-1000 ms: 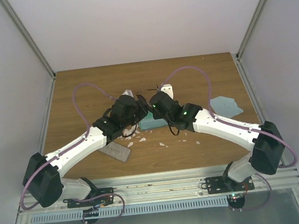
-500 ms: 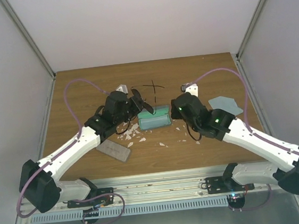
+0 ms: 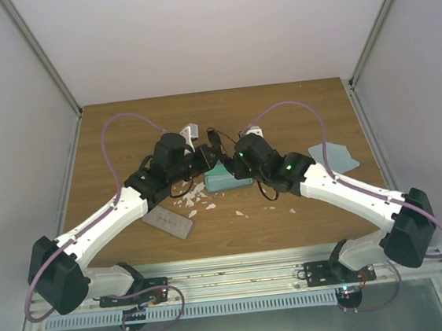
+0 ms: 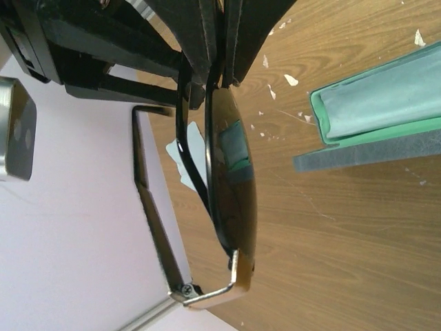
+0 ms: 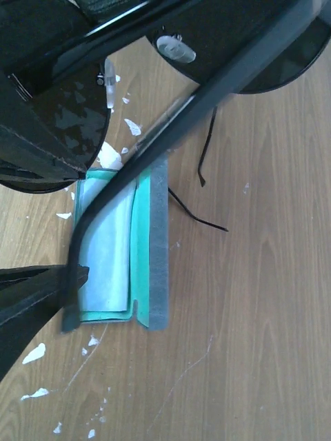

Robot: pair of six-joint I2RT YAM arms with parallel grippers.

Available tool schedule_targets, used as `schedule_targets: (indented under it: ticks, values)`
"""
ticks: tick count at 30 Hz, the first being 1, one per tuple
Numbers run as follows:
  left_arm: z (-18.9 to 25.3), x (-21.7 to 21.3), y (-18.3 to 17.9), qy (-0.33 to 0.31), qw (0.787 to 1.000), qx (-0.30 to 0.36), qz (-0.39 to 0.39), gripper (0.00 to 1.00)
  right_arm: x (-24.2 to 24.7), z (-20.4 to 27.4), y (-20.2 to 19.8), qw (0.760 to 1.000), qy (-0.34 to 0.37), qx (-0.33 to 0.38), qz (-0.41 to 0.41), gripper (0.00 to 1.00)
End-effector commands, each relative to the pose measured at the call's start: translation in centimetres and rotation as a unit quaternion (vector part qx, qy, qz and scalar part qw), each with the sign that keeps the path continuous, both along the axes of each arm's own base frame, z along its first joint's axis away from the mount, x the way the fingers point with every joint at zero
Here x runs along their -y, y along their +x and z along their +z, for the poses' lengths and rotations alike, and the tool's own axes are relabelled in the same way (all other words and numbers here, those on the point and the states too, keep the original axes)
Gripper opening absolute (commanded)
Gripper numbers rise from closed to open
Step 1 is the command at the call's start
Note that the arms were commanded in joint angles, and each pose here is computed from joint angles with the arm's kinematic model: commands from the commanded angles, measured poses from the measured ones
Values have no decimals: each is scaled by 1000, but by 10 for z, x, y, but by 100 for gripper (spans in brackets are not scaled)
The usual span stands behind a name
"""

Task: Organize the sunglasses
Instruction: Fold the sunglasses, then adjust the sunglasses case at the center of the board.

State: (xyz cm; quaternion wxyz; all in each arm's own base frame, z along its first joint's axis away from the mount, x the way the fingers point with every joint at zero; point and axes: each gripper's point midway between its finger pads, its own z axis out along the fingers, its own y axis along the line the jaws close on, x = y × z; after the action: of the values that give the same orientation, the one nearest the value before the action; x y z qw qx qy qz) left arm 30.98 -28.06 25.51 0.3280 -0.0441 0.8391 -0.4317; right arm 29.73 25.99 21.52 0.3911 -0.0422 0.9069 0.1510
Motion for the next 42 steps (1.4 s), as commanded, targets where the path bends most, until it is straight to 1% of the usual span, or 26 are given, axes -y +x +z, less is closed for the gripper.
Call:
schedule_targets:
  ticks: [1, 5, 10, 13, 16, 19, 22, 26, 30, 34, 37, 42]
  values:
    - [21, 14, -1, -18, 998, 49, -45, 0, -11, 20, -5, 999, 39, 8, 32, 36]
    - [11, 11, -1, 17, 997, 62, -52, 0, 20, 29, -15, 999, 32, 18, -7, 38]
    - [1, 5, -1, 62, 993, 80, -60, 0, 42, 50, -31, 997, 59, 40, -6, 37]
    - [-6, 6, -1, 79, 991, 85, -72, 0, 50, 56, -29, 996, 69, 54, -10, 37]
    - [-14, 8, -2, 100, 986, 96, -92, 0, 53, 47, -15, 997, 55, 44, -12, 36]
    - [-25, 7, -3, 129, 980, 103, -109, 0, 47, 22, -2, 999, 39, 17, 3, 35]
    - [-41, 4, -3, 170, 972, 102, -124, 0, 46, -6, 3, 999, 46, -14, 19, 33]
    - [-58, 0, 0, 222, 959, 102, -143, 0, 45, -56, 3, 994, 72, -62, 45, 27]
    - [-72, -1, 5, 255, 948, 102, -158, 0, 39, -105, -3, 987, 85, -116, 72, 19]
    - [-86, -1, 11, 283, 939, 102, -168, 0, 38, -140, -6, 983, 73, -151, 75, 15]
    - [-95, -1, 13, 299, 932, 103, -175, 0, 39, -160, -9, 980, 60, -175, 74, 15]
    - [-102, 2, 15, 305, 928, 104, -187, 0, 44, -179, -10, 978, 35, -195, 70, 14]
